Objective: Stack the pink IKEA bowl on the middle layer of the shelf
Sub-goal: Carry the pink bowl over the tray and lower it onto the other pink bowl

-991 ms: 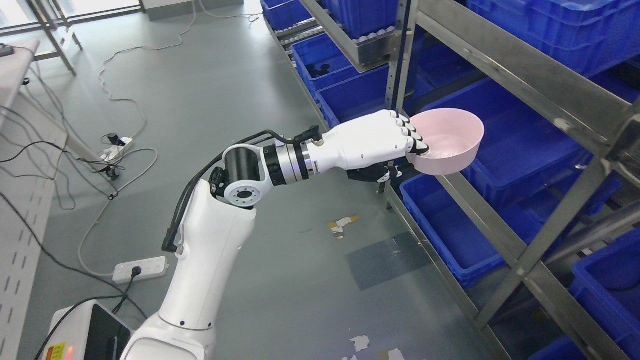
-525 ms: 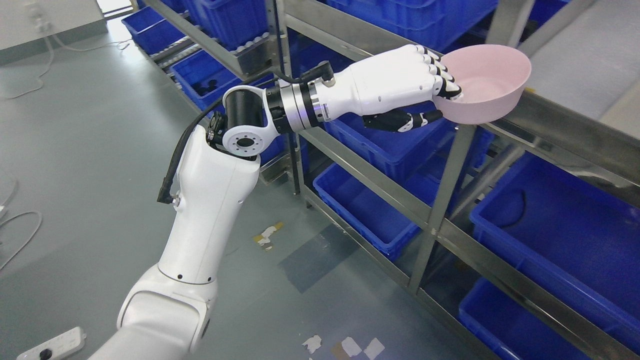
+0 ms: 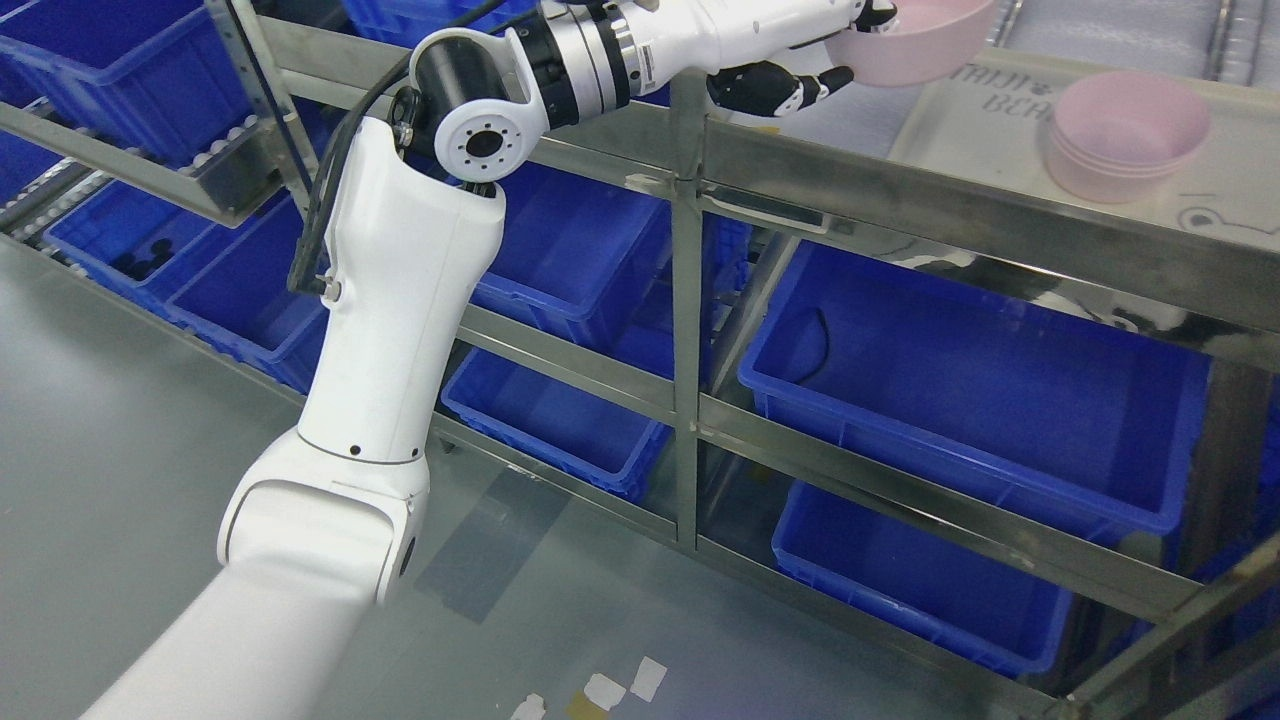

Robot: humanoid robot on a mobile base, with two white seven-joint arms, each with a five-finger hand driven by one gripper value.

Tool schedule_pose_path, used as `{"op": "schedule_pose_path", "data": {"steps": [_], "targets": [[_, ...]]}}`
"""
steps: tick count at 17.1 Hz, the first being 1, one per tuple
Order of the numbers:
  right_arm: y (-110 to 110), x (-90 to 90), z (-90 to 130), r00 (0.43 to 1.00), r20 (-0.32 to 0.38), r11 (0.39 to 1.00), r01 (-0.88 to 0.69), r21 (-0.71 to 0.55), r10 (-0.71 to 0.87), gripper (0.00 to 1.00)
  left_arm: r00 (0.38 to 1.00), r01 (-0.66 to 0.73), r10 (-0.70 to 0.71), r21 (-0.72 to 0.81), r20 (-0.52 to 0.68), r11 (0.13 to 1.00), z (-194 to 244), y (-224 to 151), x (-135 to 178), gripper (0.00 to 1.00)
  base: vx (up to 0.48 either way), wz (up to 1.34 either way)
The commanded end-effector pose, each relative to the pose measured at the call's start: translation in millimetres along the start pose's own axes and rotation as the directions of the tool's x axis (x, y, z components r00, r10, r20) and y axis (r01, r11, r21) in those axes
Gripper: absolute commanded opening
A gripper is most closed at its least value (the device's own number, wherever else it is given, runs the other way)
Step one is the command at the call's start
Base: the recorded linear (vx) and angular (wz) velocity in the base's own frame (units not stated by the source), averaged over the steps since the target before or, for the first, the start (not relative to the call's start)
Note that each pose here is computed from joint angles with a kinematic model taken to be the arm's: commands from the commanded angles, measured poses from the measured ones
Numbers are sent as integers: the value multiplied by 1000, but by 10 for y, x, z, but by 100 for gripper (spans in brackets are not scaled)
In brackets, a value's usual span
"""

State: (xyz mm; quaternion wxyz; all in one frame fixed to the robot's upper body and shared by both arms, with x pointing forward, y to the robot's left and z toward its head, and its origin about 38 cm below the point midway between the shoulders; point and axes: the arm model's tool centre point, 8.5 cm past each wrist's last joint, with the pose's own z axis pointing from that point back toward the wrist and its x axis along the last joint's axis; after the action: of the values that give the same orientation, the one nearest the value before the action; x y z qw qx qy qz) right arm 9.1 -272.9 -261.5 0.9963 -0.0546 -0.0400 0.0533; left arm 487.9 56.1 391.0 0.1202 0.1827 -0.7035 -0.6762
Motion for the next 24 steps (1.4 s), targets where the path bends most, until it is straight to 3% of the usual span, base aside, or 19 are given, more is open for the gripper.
{"op": "schedule_pose_path", "data": {"steps": [1, 13, 19, 24], "targets": [[-100, -99, 4, 1000, -8, 1000, -2, -15, 2, 100, 987, -61, 33, -175, -156, 983, -21, -329, -536, 4, -31, -454], [-100, -99, 4, 1000, -8, 1000, -2, -15, 2, 100, 968, -105, 10, -369, -251, 924, -167, -884, -742, 4, 13, -380], [-100, -99, 4, 1000, -8, 1000, -2, -15, 2, 100, 947, -118, 13, -312, -320, 943, -116, -679, -865, 4, 33, -269], [-100, -99, 4, 1000, -8, 1000, -2, -15, 2, 100, 944, -136, 28, -310, -328, 941, -97, -778, -904, 4, 4, -30]]}}
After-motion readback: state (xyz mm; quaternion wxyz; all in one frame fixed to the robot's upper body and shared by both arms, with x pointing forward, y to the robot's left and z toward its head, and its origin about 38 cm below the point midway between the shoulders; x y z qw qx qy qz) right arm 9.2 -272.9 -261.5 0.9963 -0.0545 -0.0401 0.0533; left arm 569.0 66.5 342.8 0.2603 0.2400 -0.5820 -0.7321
